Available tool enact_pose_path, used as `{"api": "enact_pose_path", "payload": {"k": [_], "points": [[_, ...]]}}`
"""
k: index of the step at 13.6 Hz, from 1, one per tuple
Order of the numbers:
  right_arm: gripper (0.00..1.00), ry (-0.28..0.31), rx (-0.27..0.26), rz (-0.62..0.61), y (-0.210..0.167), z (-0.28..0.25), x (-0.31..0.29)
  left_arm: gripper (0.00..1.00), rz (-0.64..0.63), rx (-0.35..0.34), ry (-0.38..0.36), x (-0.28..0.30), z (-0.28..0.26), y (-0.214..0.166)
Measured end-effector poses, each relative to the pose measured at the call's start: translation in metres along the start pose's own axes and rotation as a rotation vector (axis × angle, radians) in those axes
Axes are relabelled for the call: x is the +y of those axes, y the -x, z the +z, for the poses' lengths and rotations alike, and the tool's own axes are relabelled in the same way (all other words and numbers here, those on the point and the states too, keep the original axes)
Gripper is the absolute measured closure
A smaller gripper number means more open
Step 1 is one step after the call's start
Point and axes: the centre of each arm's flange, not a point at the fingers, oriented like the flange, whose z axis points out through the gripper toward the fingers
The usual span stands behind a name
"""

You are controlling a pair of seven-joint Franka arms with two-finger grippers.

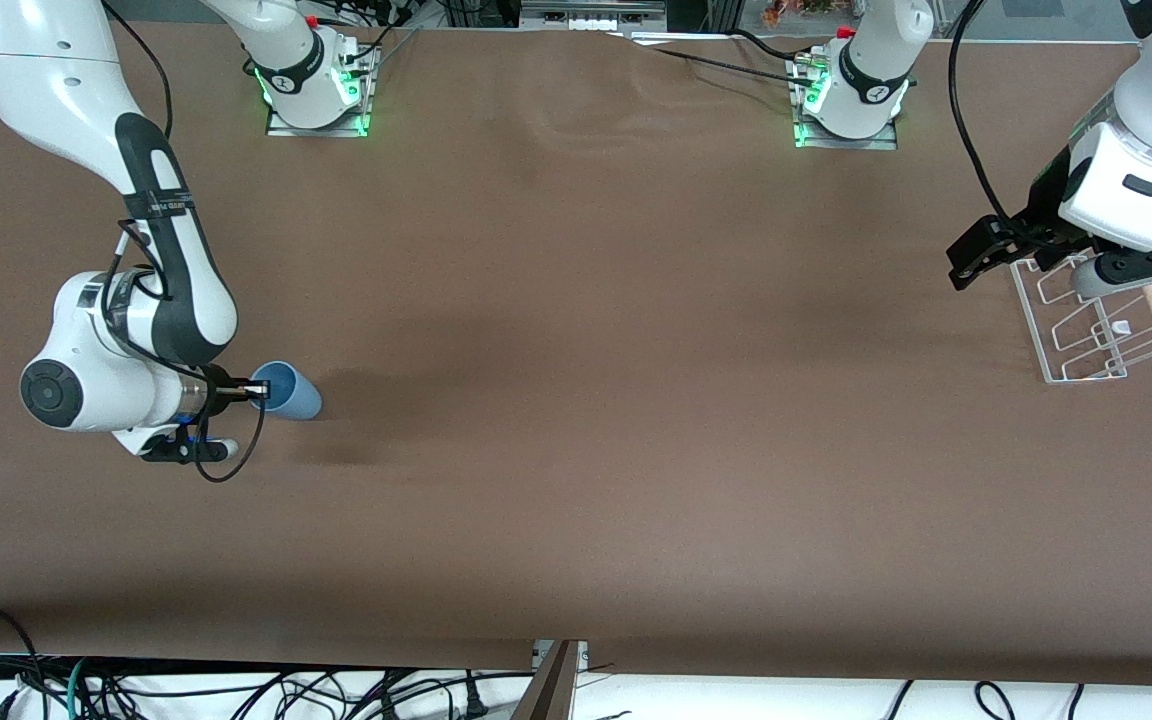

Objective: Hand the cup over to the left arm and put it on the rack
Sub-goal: 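Lift the cup with the right gripper while the left gripper approaches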

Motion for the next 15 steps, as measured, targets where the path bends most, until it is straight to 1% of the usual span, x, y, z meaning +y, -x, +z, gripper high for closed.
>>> {"api": "enact_pose_path", "payload": {"k": [1,2,4,6,9,11,12,13,14,15], "points": [[0.94,-0.041,0.012,0.011,-0.002,-0.004,-0.005,0.0,0.001,0.007,0.003,0.001,-0.001,-0.001],[0.94,-0.069,0.029,0.011,-0.005,-0.011,-0.011,0.0,0.001,0.012,0.006,0.001,0.0,-0.002],[0.94,-0.137,0.063,-0.002,-0.01,-0.028,-0.043,0.0,0.001,0.011,0.006,0.002,0.004,-0.004],[0.94,-0.243,0.078,0.03,-0.011,-0.041,-0.088,0.0,0.001,0.004,0.004,0.003,0.008,-0.006],[0.94,-0.364,0.063,0.098,-0.007,-0.052,-0.159,0.0,0.002,0.002,0.003,0.004,0.01,-0.006],[0.94,-0.474,0.04,0.131,-0.007,-0.048,-0.204,0.0,0.011,-0.012,-0.001,0.009,0.019,-0.008],[0.94,-0.531,0.04,0.139,-0.008,-0.044,-0.223,0.0,0.023,-0.029,-0.007,0.016,0.029,-0.008],[0.94,-0.574,0.05,0.147,-0.009,-0.039,-0.24,0.0,0.035,-0.05,-0.013,0.025,0.043,-0.01],[0.94,-0.604,0.064,0.152,-0.008,-0.035,-0.257,0.0,0.043,-0.073,-0.021,0.031,0.057,-0.012],[0.94,-0.631,0.06,0.166,-0.005,-0.032,-0.272,0.0,0.045,-0.09,-0.027,0.034,0.069,-0.015]]}}
